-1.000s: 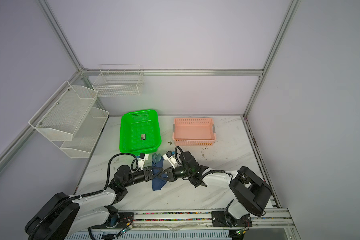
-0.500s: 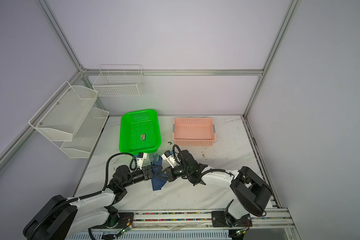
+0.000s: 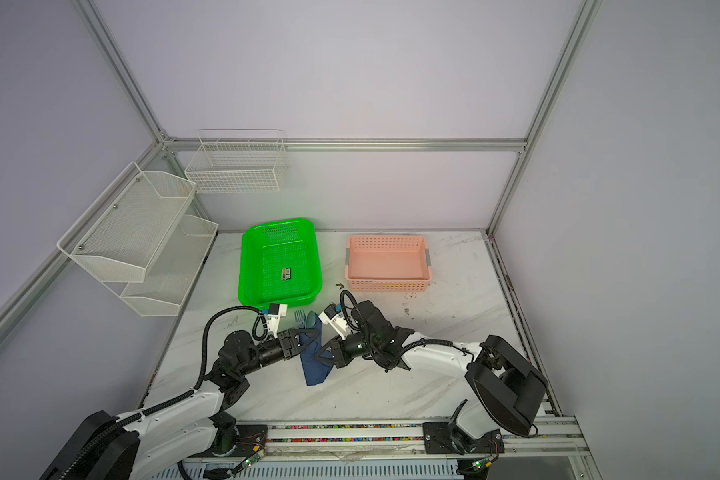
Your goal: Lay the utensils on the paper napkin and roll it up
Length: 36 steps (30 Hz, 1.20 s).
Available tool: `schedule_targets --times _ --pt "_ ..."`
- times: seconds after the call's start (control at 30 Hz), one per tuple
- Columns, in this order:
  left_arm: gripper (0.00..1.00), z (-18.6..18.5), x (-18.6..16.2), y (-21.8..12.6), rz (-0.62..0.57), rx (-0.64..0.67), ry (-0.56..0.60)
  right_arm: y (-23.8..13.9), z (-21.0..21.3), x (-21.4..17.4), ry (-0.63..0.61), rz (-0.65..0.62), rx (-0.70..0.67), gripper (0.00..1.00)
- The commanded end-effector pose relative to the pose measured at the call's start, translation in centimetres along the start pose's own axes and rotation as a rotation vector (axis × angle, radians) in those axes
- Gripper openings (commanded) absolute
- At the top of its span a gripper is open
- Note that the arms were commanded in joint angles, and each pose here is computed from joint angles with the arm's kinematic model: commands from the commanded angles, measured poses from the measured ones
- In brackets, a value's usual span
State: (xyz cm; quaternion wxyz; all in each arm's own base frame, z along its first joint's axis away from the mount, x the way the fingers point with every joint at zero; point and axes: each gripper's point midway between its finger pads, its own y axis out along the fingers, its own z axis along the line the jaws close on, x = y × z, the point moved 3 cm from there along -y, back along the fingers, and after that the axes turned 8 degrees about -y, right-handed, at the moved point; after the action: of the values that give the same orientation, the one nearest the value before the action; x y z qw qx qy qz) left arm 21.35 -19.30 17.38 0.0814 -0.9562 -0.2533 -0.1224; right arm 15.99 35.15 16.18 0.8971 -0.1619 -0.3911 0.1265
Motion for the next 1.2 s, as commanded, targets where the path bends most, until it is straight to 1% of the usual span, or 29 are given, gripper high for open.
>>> schedule_targets --times 0.0,0.23,0.37,0.6,0.87,0.9,1.0,1.07,1.13,1.17 --pt "0.30 -1.7 1.2 -0.2 -0.048 -0.043 0.067 0.2 0.0 -0.5 -0.016 0.038 -0.027 0.03" --pt "0.28 -1.5 1.3 -0.7 -0.054 -0.024 0.071 0.6 -1.0 -1.4 -0.036 0.101 -0.097 0.02" --pt "0.25 -1.6 1.5 -0.9 -0.059 -0.020 0.075 0.6 -1.4 -1.6 -0.040 0.120 -0.125 0.01" --pt "0.15 -1.3 1.6 -1.2 -0.078 -0.013 0.073 0.5 -1.6 -1.5 -0.046 0.120 -0.142 0.02" --pt "0.08 -1.2 1.9 -1.5 -0.118 -0.015 0.071 0.1 -1.1 -1.2 -0.054 0.106 -0.139 0.06" --pt "0.07 -1.3 1.9 -1.6 -0.124 -0.019 0.073 0.0 -1.1 -1.2 -0.054 0.106 -0.140 0.08" --pt "0.07 -1.5 1.9 -1.8 -0.130 -0.030 0.077 -0.1 -0.9 -1.3 -0.053 0.106 -0.137 0.21" --pt "0.06 -1.7 1.9 -1.9 -0.133 -0.036 0.083 -0.4 -0.4 -1.1 -0.058 0.096 -0.121 0.34" --pt "0.06 -1.8 1.9 -2.0 -0.137 -0.041 0.087 -0.8 0.0 -0.9 -0.064 0.087 -0.115 0.43" --pt "0.06 -1.8 1.9 -2.1 -0.141 -0.042 0.088 -1.0 0.3 -0.8 -0.067 0.081 -0.113 0.45"
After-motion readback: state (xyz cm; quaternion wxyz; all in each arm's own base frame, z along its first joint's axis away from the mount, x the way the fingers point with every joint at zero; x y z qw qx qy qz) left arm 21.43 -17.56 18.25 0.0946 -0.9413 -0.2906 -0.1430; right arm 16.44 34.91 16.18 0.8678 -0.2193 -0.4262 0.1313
